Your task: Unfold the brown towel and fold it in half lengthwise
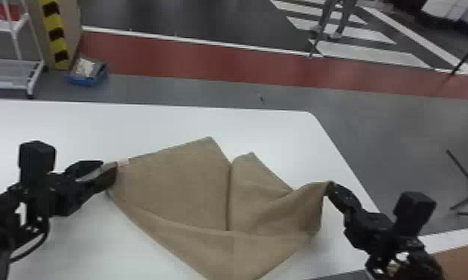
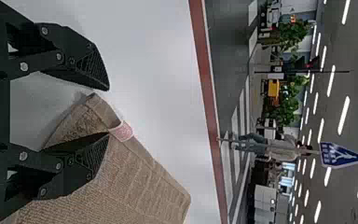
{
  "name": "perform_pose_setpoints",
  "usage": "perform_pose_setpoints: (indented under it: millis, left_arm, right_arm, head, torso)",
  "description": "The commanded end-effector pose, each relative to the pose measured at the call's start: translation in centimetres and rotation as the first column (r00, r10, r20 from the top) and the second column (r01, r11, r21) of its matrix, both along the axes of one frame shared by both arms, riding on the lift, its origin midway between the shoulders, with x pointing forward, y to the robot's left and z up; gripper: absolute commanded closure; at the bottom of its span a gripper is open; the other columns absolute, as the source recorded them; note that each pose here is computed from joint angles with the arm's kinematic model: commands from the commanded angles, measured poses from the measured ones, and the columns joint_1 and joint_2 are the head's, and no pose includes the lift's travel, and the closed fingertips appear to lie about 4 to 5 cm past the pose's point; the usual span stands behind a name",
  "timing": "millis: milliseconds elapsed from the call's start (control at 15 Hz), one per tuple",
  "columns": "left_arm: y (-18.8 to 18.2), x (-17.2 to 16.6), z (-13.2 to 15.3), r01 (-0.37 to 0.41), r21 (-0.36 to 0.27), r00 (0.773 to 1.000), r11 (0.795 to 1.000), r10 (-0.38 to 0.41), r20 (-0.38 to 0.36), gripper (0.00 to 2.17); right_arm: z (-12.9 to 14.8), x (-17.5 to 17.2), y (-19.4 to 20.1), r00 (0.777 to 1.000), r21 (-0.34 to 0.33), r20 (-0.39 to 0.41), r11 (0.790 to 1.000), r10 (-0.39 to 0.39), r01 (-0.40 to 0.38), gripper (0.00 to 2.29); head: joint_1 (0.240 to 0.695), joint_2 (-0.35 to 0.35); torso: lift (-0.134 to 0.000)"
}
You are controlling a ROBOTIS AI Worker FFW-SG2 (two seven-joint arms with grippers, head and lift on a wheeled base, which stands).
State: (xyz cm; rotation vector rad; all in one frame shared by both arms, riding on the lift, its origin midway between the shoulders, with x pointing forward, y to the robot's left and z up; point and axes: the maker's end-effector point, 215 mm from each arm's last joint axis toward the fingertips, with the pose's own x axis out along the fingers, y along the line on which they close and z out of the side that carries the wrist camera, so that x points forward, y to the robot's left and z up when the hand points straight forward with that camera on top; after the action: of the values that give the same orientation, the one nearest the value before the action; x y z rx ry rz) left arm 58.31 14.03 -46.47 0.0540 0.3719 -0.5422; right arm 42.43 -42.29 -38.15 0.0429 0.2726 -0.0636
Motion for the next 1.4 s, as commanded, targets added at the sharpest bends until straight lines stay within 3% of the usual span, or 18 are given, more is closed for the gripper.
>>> perform_pose_setpoints:
  millis: [0,133,267,467,600,933,1133,1333]
  left_arm:
    - [0.3,-0.2,-0.5,-0.002,0.007,1.000,1.000,0.002,-0.013,0.73]
    - [0.5,-0.5,-0.6,-0.012,-0.003,1.000,1.000,0.012,-0.013,1.23]
    - [1.1,-0.7,0.5,-0.028,-0.028,1.000,0.999,0.029,0.011,1.56]
    - [1.6,-1.7,3.3,-0.049,-0.070,0.997,0.996,0.052,0.051,1.56]
    - [2.9,-2.5,5.6,-0.104,-0.061,0.992,0.993,0.108,0.066,1.56]
    - [8.7,-5.2,12.8,-0.258,-0.059,0.956,0.964,0.264,0.127,1.56]
    - [12.3,-7.1,14.6,-0.331,-0.068,0.937,0.941,0.336,0.092,1.56]
    - [13.5,-7.8,15.9,-0.360,-0.065,0.926,0.931,0.365,0.092,1.56]
  right_arm:
    - [0.0,0.0,0.0,1.000,0.000,0.001,1.000,0.000,0.000,1.30]
    - [0.1,0.1,0.0,1.000,0.001,0.003,1.000,0.000,0.000,1.30]
    - [0.2,0.1,0.1,1.000,0.002,0.005,1.000,0.002,-0.002,1.30]
    - [0.4,0.3,0.1,1.000,-0.001,0.007,1.000,0.003,-0.003,1.30]
    - [0.7,0.4,-0.2,1.000,-0.013,0.006,1.000,0.001,-0.001,1.30]
    - [2.4,0.0,-6.6,0.996,-0.082,-0.007,0.993,-0.089,0.088,1.30]
    - [3.0,0.4,-7.9,0.999,-0.106,-0.013,0.993,-0.051,0.049,1.30]
    - [3.2,3.0,-3.4,0.997,-0.115,-0.015,0.991,0.074,-0.075,1.30]
  head:
    - [0.695,-0.302]
    - [0.695,-0.300]
    - [0.695,-0.298]
    - [0.695,-0.292]
    - [0.695,-0.287]
    - [0.695,-0.276]
    - [0.695,-0.287]
    - [0.695,-0.267]
  torso:
    - [-0.125]
    - [-0.125]
    - [-0.125]
    - [-0.125]
    - [-0.125]
    - [-0.125]
    - [-0.125]
    - [-0.125]
